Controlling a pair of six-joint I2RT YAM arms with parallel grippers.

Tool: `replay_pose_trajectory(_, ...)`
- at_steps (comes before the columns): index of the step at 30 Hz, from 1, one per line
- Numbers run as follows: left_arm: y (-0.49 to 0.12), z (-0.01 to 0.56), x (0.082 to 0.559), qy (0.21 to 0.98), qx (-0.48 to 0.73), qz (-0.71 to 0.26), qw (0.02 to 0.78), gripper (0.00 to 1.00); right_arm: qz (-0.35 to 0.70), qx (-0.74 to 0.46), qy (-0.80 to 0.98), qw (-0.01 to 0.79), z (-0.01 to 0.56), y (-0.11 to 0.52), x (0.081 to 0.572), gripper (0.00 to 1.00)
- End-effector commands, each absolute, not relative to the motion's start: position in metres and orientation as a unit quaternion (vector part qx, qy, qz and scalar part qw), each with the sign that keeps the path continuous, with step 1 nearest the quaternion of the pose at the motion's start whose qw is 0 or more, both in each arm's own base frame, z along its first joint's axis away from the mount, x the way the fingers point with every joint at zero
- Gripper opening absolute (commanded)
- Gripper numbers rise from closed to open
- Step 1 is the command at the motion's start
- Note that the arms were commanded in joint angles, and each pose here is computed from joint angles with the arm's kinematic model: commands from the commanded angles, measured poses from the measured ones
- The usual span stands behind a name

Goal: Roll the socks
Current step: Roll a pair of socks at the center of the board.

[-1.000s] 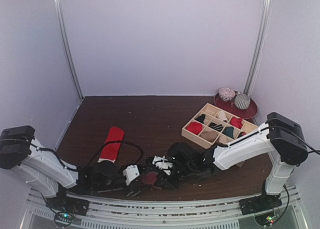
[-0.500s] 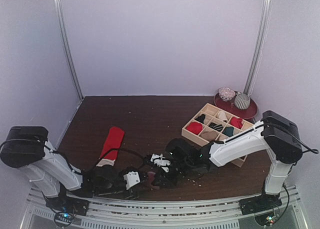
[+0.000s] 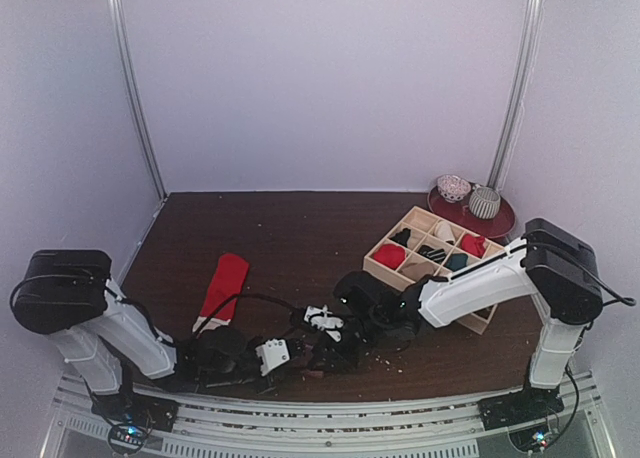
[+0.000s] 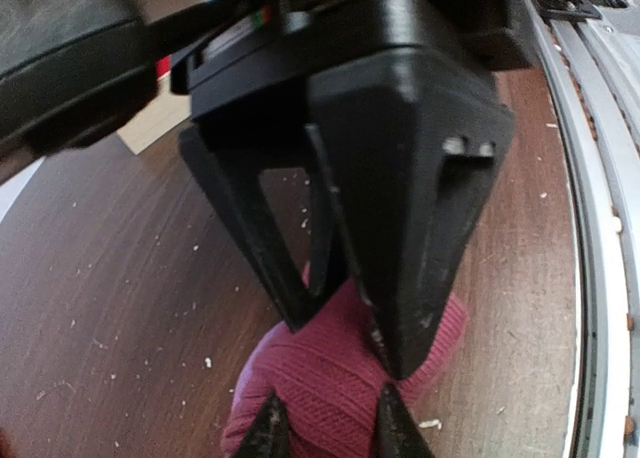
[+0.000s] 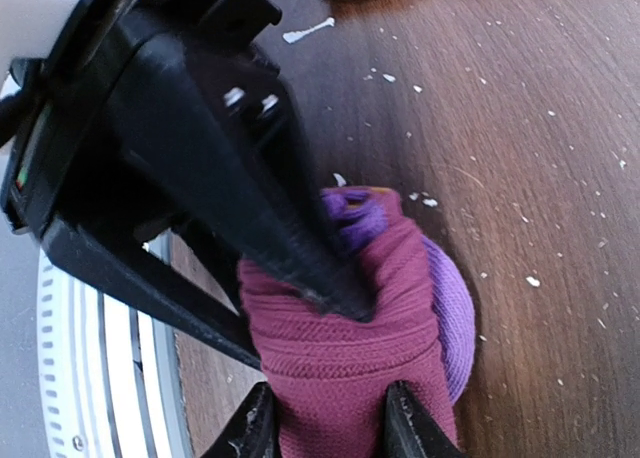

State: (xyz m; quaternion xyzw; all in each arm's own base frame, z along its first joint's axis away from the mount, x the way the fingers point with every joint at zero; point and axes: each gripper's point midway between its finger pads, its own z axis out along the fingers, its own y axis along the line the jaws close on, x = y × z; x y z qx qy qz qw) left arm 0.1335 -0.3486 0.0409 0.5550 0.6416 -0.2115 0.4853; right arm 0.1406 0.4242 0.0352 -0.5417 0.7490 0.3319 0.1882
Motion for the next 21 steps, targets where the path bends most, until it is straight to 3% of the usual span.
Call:
replay_pose_trajectory(1,-0.351,0.015,0.135,0.683,0.548,-0.219,0.43,0.17,0.223,-0.545,0.808,0.012,-0.044,0.341,0.099,0.35)
replay_pose_trajectory(5,-0.347,0.001,0.132,0.724,0.524,-0.23,0.385,0.15,0.209,-0.53,0.817,0.087,-0.014,0.348,0.125,0.36)
replay_pose_trajectory(9,-0.341,-0.015,0.126,0.756,0.508,-0.234,0.34,0.15,0.177,-0.49,0.824,0.224,0.046,0.344,0.164,0.42)
replay_pose_trajectory(12,-0.334,-0.025,0.122,0.773,0.497,-0.233,0.317,0.15,0.141,-0.457,0.82,0.314,0.087,0.327,0.188,0.58)
replay_pose_trajectory(16,-0.328,-0.037,0.115,0.789,0.486,-0.24,0.29,0.15,0.118,-0.41,0.808,0.406,0.136,0.3,0.206,0.96)
replay_pose_trajectory(17,-0.327,-0.039,0.114,0.792,0.484,-0.243,0.283,0.15,0.122,-0.388,0.807,0.428,0.147,0.295,0.211,0.99)
replay_pose_trajectory(21,-0.323,-0.048,0.106,0.801,0.48,-0.251,0.256,0.14,0.161,-0.298,0.798,0.499,0.181,0.272,0.221,1.0)
